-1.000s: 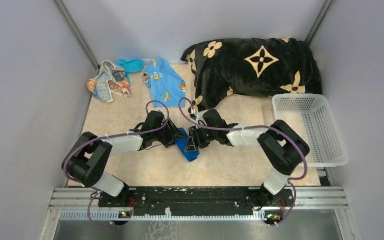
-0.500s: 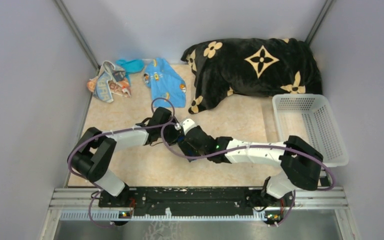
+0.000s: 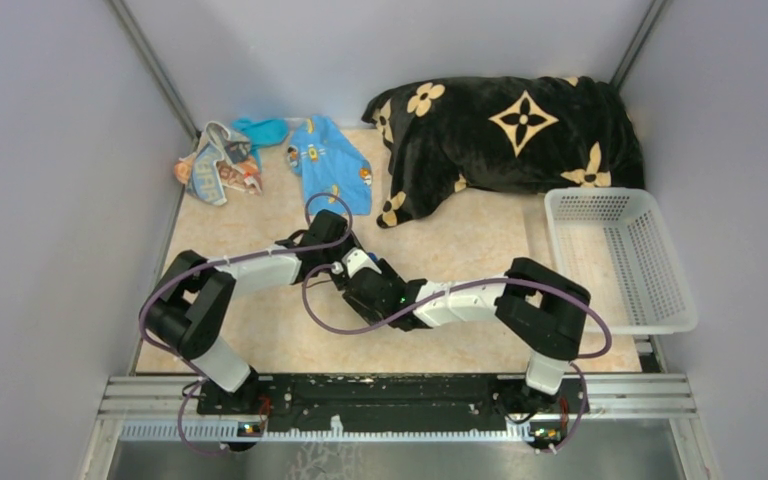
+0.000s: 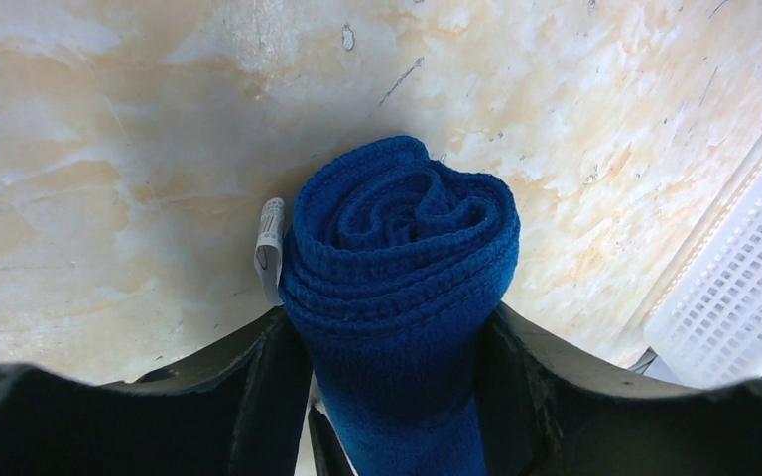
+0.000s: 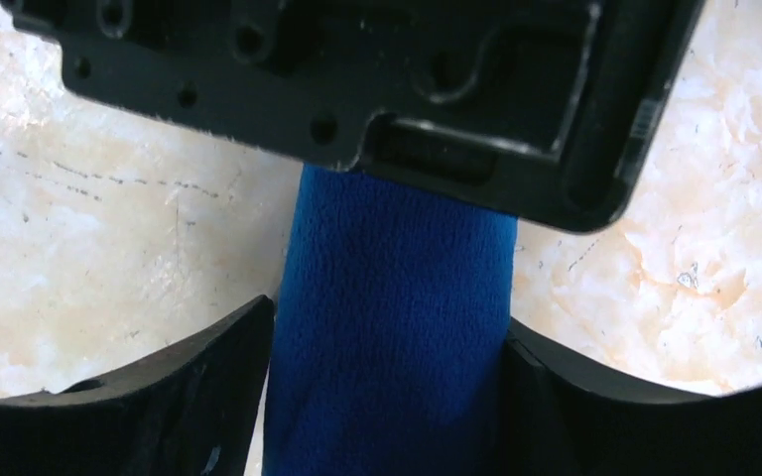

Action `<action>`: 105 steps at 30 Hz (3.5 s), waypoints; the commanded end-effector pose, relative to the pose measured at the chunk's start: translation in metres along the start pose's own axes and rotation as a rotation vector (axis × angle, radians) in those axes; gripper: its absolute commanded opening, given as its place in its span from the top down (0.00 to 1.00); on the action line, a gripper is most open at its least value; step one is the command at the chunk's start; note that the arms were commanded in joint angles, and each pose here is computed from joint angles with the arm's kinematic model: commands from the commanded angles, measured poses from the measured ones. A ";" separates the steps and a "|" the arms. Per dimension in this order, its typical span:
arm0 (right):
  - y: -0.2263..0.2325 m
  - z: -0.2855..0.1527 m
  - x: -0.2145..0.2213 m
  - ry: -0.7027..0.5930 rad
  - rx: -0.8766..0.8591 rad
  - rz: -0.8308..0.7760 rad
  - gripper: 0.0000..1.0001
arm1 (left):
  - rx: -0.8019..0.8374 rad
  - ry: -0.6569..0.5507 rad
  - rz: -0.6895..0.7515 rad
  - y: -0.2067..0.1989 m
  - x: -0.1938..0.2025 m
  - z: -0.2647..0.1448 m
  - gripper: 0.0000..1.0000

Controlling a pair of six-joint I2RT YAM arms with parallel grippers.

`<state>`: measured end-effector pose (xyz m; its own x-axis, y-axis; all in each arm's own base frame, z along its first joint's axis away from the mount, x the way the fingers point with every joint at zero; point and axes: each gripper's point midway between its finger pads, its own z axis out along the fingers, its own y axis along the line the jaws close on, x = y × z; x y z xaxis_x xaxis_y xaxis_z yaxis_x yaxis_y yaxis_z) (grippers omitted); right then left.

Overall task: Roll the towels
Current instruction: Roll the towel at the center of the board, then pick up the towel at the center of the board, then place the towel in the bin.

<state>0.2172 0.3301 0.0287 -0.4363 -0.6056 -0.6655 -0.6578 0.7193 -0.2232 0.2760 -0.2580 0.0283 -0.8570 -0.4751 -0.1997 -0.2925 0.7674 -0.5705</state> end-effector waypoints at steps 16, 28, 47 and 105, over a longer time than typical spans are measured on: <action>-0.004 0.018 0.024 0.210 -0.061 0.166 0.33 | -0.228 0.025 0.023 0.068 0.025 0.013 0.35; -0.006 0.027 0.040 0.281 -0.077 0.196 0.59 | -0.189 -0.006 0.040 0.054 0.018 0.011 0.33; -0.075 -0.083 0.010 0.133 -0.055 0.333 0.82 | -0.103 -0.479 0.165 0.004 -0.156 -0.116 0.19; -0.483 -0.042 0.177 -0.110 0.948 1.865 0.85 | -0.245 -0.654 0.452 0.043 -0.174 -0.188 0.16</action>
<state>0.4074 -0.1509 0.0369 -0.0257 0.8657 -0.4999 0.9011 0.2365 0.3634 0.3295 -0.0613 0.1865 -0.5312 -0.1838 -0.8271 -0.1315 0.9822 -0.1339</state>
